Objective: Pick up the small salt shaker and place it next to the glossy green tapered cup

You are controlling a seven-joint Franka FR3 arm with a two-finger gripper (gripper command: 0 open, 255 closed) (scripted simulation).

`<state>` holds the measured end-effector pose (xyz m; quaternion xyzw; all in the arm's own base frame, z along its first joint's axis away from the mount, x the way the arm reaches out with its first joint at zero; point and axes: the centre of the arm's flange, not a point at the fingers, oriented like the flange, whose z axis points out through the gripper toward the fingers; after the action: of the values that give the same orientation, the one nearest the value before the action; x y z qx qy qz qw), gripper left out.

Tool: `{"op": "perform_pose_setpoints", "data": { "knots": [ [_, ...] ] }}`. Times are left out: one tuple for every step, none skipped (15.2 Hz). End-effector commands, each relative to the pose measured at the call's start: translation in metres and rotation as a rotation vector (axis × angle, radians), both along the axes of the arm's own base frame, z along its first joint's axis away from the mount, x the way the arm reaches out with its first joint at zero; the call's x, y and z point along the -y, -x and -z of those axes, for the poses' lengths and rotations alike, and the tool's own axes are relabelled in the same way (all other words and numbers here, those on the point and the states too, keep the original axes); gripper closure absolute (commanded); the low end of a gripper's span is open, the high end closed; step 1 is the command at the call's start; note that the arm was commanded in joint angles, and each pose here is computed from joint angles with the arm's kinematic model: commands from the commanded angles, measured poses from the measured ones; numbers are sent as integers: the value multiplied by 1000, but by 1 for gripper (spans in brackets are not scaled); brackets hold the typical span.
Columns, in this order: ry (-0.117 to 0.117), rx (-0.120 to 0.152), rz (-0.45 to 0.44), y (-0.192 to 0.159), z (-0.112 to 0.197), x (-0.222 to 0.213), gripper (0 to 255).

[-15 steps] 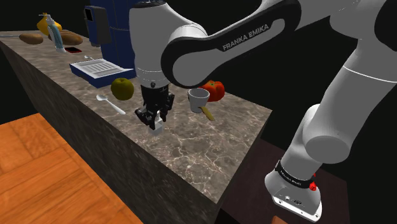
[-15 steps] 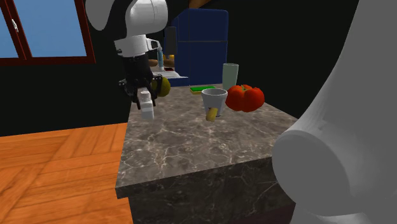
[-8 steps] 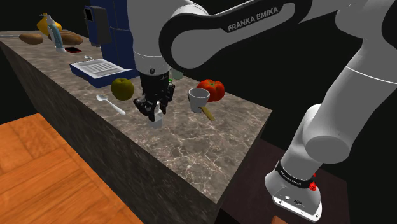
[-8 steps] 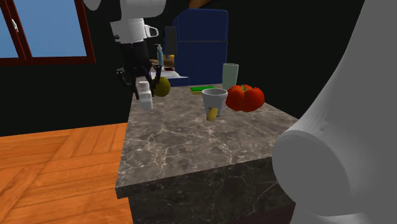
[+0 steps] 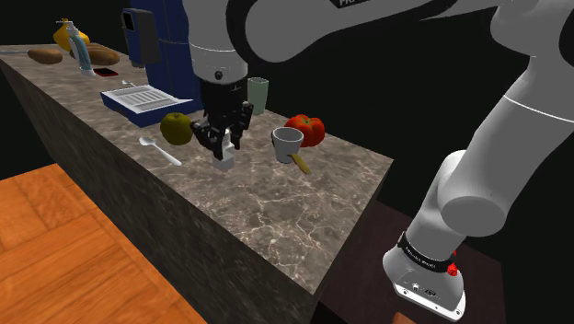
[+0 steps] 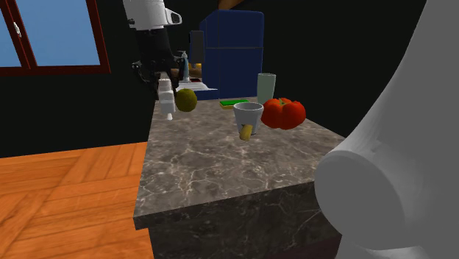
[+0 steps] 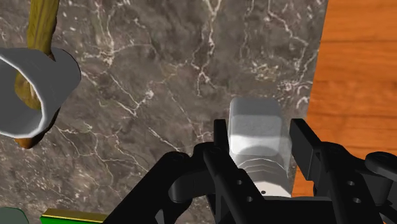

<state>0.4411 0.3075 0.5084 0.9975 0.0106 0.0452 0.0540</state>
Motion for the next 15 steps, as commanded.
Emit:
{"op": "perform_pose_setpoints", "data": {
  "knots": [
    [0,0,0,0,-11,0,255],
    [0,0,0,0,-16,0,255],
    [0,0,0,0,-21,0,255],
    [0,0,0,0,-26,0,255],
    [0,0,0,0,-32,0,255],
    [0,0,0,0,-37,0,255],
    [0,0,0,0,-42,0,255],
    [0,0,0,0,-48,0,255],
    [0,0,0,0,-53,0,255],
    [0,0,0,0,-58,0,255],
    [0,0,0,0,-63,0,255],
    [0,0,0,0,-69,0,255],
    [0,0,0,0,-74,0,255],
    [0,0,0,0,-79,0,255],
    [0,0,0,0,-85,0,255]
  ]
}}
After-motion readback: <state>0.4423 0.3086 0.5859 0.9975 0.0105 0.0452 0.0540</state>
